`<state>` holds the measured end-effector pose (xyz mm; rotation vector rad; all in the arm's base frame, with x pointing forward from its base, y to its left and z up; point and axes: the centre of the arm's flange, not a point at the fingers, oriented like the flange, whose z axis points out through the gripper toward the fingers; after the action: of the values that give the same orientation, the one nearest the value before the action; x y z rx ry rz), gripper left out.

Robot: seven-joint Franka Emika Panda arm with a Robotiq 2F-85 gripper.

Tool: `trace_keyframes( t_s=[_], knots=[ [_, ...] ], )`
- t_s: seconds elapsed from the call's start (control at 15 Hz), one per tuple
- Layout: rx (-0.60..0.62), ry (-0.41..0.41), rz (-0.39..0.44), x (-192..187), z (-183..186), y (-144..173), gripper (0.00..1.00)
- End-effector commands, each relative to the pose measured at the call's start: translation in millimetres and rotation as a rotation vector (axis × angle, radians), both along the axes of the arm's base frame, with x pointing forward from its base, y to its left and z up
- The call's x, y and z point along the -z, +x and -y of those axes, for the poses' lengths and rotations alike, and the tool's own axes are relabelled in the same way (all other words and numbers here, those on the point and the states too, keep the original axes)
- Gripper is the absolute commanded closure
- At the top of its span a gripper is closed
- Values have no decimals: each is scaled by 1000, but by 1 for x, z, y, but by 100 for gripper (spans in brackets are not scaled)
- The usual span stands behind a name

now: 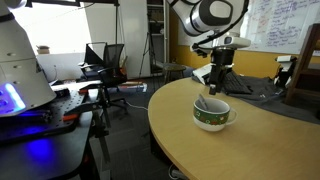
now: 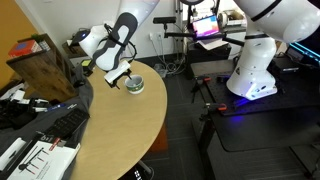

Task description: Move the mug to the left

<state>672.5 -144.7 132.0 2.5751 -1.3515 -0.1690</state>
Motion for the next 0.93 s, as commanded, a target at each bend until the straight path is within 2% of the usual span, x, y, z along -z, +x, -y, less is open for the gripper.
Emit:
trace_keyframes(
  t_s=[0.0,0.07,0.13,0.2,0.27,0.33,0.53,0.87],
  knots=[
    [71,0,-52,23,17,34,0],
    [78,6,-55,29,21,37,0],
    [77,20,-61,35,25,38,6],
    [83,23,-62,39,29,40,23],
    [86,30,-65,42,31,41,31],
    [89,31,-69,44,35,42,31],
    [108,24,-83,46,40,42,55],
    [154,72,-91,38,43,38,92]
  ],
)
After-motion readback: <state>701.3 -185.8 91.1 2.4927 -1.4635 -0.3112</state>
